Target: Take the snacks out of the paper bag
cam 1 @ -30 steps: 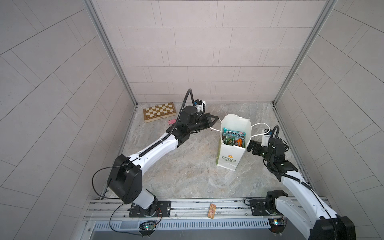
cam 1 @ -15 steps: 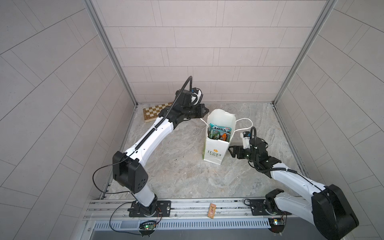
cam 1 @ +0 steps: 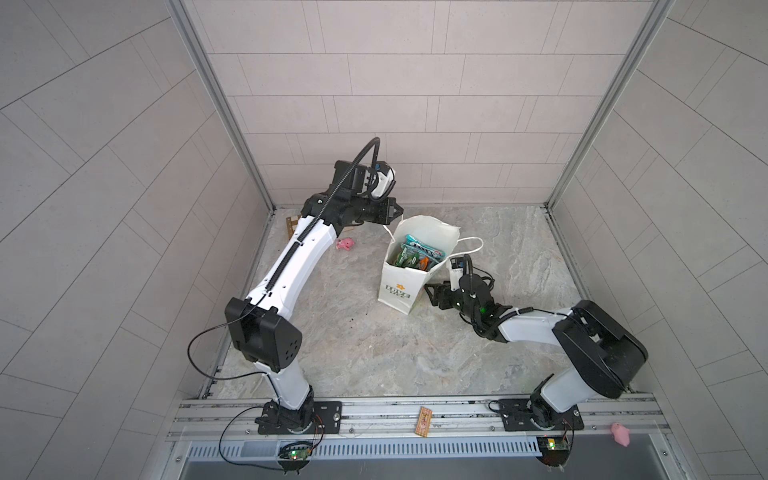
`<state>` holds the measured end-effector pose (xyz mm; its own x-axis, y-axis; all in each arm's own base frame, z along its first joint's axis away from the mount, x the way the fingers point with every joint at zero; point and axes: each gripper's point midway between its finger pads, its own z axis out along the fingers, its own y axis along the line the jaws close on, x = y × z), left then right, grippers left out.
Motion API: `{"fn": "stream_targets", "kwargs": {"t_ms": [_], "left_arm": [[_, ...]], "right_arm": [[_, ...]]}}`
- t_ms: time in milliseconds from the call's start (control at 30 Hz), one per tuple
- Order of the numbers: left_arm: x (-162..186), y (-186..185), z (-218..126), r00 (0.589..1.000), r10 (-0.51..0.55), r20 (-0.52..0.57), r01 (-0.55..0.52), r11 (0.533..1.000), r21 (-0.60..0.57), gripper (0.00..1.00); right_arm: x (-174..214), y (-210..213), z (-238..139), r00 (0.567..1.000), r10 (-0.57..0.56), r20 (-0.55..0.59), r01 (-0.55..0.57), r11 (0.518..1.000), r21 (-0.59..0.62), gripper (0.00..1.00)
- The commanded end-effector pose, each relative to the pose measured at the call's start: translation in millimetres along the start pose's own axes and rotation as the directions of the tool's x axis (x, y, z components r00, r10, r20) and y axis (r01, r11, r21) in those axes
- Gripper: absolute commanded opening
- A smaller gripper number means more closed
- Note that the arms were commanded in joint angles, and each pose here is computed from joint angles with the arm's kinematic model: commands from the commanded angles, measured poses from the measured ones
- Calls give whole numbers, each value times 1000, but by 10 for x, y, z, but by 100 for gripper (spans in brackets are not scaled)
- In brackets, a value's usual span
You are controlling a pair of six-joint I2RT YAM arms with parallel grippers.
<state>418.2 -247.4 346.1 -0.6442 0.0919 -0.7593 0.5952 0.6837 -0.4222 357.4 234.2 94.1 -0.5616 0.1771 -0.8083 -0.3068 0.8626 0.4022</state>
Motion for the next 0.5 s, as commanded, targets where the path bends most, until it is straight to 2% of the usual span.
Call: {"fn": "stream_targets", "kwargs": {"t_ms": [0, 267, 467], "left_arm": [[-292, -175, -172, 987, 140, 75, -144, 988, 61, 0], [-322, -69, -108, 968, 251, 30, -252, 967, 27, 0], [-357, -50, -87, 967, 254, 34, -255, 966, 32, 0]], "right_arm": [[-432, 251, 151, 986, 31, 163, -22, 998, -55, 73], [-484, 546, 627, 977, 69, 200, -46, 992, -119, 71], [-427, 781, 865, 983, 48, 178, -26, 992, -126, 70]]}}
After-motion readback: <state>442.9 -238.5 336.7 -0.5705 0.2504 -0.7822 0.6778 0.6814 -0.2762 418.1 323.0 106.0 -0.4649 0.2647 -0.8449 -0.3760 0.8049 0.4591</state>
